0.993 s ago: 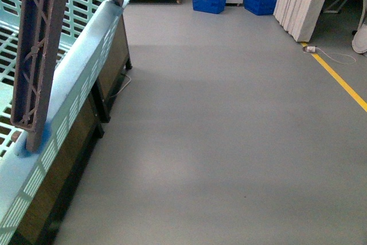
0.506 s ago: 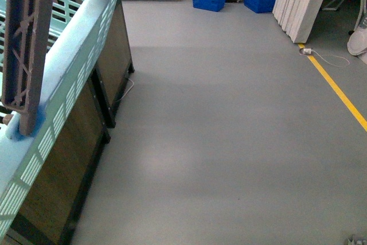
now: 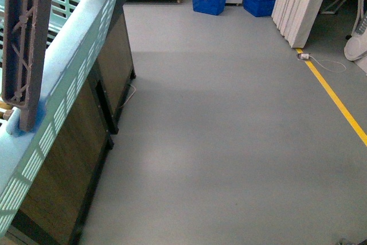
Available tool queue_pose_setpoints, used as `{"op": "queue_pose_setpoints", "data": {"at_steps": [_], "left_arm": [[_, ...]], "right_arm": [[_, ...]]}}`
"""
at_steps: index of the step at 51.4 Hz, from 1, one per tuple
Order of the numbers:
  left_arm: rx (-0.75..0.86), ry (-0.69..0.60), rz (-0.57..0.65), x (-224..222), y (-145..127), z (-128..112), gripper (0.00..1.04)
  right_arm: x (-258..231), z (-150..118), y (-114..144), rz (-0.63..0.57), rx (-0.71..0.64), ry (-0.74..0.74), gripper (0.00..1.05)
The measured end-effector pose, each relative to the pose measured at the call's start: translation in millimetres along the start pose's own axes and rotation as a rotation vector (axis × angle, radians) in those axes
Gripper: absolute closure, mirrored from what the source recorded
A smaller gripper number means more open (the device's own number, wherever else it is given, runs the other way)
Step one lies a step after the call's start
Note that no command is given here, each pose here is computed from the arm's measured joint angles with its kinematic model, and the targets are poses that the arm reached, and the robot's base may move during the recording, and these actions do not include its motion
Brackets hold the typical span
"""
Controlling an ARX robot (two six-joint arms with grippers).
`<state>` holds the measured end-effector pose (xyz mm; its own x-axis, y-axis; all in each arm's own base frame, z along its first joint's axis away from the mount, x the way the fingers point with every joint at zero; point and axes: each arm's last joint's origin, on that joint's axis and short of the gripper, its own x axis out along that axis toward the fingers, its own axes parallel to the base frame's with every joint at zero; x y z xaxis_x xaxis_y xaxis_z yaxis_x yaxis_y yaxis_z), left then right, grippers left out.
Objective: Pick mango and avocado into basket
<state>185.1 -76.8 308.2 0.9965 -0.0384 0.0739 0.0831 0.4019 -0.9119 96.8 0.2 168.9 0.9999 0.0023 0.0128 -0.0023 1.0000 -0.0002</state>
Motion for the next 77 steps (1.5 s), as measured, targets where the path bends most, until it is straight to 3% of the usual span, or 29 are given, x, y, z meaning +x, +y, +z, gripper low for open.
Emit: {"op": "queue_pose_setpoints", "data": {"at_steps": [77], "left_arm": [[0.0, 0.004, 0.001, -0.1, 0.3, -0.9, 0.88]], "right_arm": [[0.0, 0.1, -0.1, -0.002, 0.0, -0.001, 0.09]]}}
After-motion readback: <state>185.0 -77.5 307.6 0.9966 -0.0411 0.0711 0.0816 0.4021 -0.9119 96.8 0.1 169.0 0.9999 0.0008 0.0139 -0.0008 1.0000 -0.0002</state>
